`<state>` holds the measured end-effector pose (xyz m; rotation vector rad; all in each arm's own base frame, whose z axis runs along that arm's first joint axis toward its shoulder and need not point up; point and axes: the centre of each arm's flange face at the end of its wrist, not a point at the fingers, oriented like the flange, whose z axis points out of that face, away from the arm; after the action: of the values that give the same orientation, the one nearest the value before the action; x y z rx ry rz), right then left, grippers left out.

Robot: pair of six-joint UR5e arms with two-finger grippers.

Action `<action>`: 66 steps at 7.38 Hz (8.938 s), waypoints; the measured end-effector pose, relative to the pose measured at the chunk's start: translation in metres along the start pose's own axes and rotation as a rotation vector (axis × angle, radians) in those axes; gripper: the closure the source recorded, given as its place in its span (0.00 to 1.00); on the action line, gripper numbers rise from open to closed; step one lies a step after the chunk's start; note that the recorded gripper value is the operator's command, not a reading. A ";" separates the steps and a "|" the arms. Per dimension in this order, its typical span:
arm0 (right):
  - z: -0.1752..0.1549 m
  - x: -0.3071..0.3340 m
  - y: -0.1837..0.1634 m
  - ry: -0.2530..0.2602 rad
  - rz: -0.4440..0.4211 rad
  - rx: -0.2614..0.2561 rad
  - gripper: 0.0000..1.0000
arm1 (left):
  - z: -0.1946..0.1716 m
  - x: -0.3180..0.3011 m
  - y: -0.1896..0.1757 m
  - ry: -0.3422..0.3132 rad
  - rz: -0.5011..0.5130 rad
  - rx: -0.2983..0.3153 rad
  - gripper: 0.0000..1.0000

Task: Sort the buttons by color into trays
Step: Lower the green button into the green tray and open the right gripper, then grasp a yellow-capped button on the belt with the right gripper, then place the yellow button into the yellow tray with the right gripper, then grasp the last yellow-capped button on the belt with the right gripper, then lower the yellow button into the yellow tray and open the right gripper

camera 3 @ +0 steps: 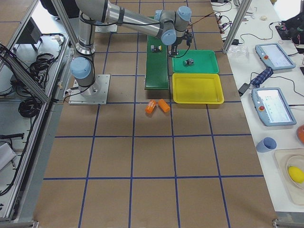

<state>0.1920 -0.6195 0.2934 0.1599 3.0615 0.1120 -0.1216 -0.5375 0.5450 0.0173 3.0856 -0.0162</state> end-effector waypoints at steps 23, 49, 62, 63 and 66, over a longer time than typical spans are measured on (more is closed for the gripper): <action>0.061 0.021 0.130 -0.033 -0.036 -0.157 0.88 | 0.001 0.001 0.000 0.007 -0.010 0.001 0.00; -0.036 0.009 0.110 0.076 -0.091 -0.045 0.00 | -0.008 0.004 0.010 0.000 0.009 -0.007 0.00; 0.047 -0.003 0.106 0.114 -0.099 -0.122 1.00 | -0.007 0.005 0.010 0.008 0.009 -0.008 0.00; 0.028 0.000 0.093 0.123 -0.094 -0.078 1.00 | -0.005 0.004 0.008 0.007 0.007 -0.010 0.00; -0.027 0.049 0.028 0.133 -0.007 0.068 1.00 | 0.003 0.006 0.005 0.006 0.008 -0.033 0.00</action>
<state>0.1441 -0.5884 0.3194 0.1510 3.2003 0.0192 -0.1274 -0.5325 0.5418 0.0289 3.0915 0.0354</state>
